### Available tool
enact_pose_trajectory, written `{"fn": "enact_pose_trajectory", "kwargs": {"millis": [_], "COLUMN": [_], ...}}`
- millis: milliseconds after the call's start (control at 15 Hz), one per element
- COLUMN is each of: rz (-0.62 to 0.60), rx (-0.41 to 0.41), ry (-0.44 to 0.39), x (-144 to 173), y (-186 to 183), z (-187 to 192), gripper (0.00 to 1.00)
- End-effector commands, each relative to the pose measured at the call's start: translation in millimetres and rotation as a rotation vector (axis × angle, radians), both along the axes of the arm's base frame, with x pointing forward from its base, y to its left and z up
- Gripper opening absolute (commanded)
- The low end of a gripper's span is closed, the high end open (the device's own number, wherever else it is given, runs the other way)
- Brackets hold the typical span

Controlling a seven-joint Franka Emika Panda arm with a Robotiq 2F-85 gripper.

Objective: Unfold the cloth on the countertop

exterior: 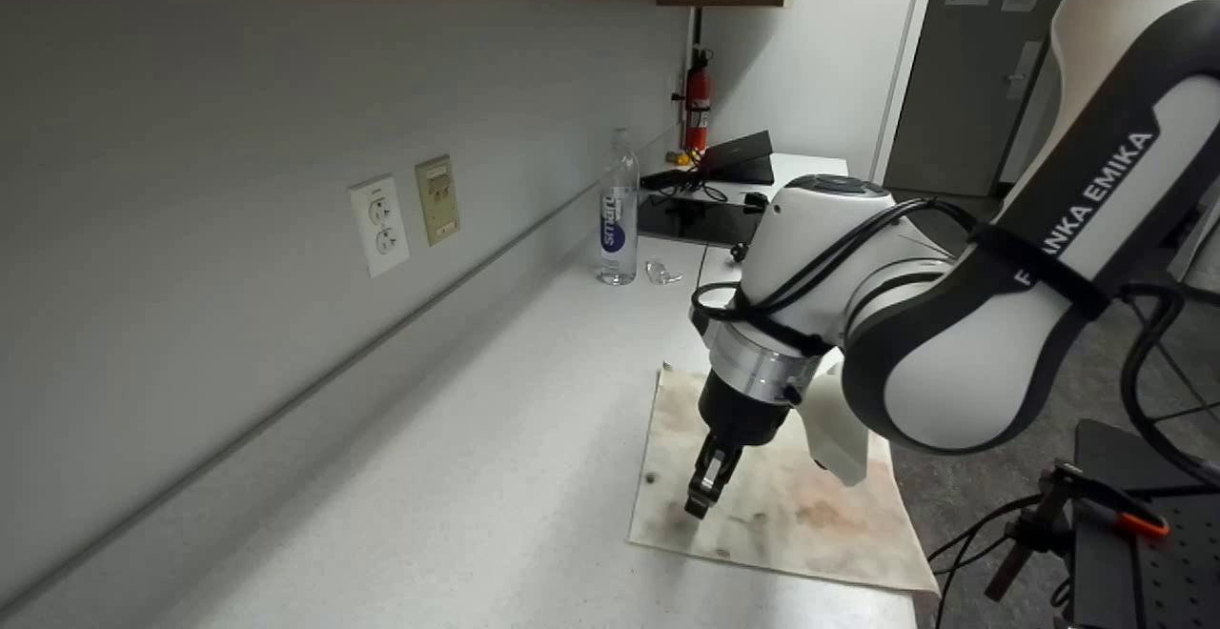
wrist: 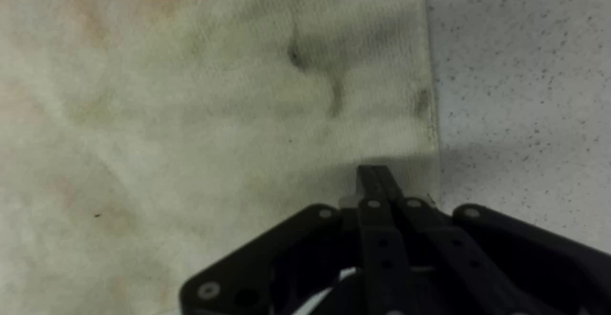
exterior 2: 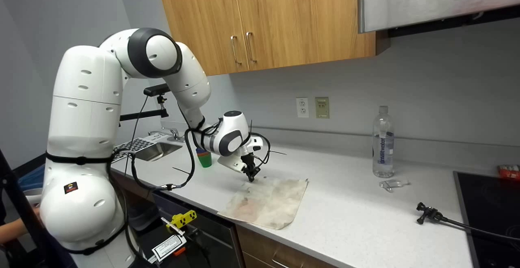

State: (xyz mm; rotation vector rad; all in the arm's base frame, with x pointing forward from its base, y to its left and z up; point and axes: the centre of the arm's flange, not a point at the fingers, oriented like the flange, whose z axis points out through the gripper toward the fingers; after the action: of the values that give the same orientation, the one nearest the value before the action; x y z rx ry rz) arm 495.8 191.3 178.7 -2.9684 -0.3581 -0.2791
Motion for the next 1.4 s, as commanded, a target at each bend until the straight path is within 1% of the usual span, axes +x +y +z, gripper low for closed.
{"fn": "enact_pose_trajectory", "kwargs": {"millis": [0, 333, 800, 1067, 1333], "rz": [0.007, 0.003, -0.011, 0.007, 0.034], "rx": [0.007, 0.013, 0.034, 0.033, 0.028], "ry": [0.007, 0.017, -0.010, -0.003, 0.055], "x": [15, 29, 66, 65, 54], "y": [12, 19, 32, 37, 38], "z": [-16, -28, -34, -27, -7], "gripper": [0.00, 0.00, 0.00, 0.00, 0.00]}}
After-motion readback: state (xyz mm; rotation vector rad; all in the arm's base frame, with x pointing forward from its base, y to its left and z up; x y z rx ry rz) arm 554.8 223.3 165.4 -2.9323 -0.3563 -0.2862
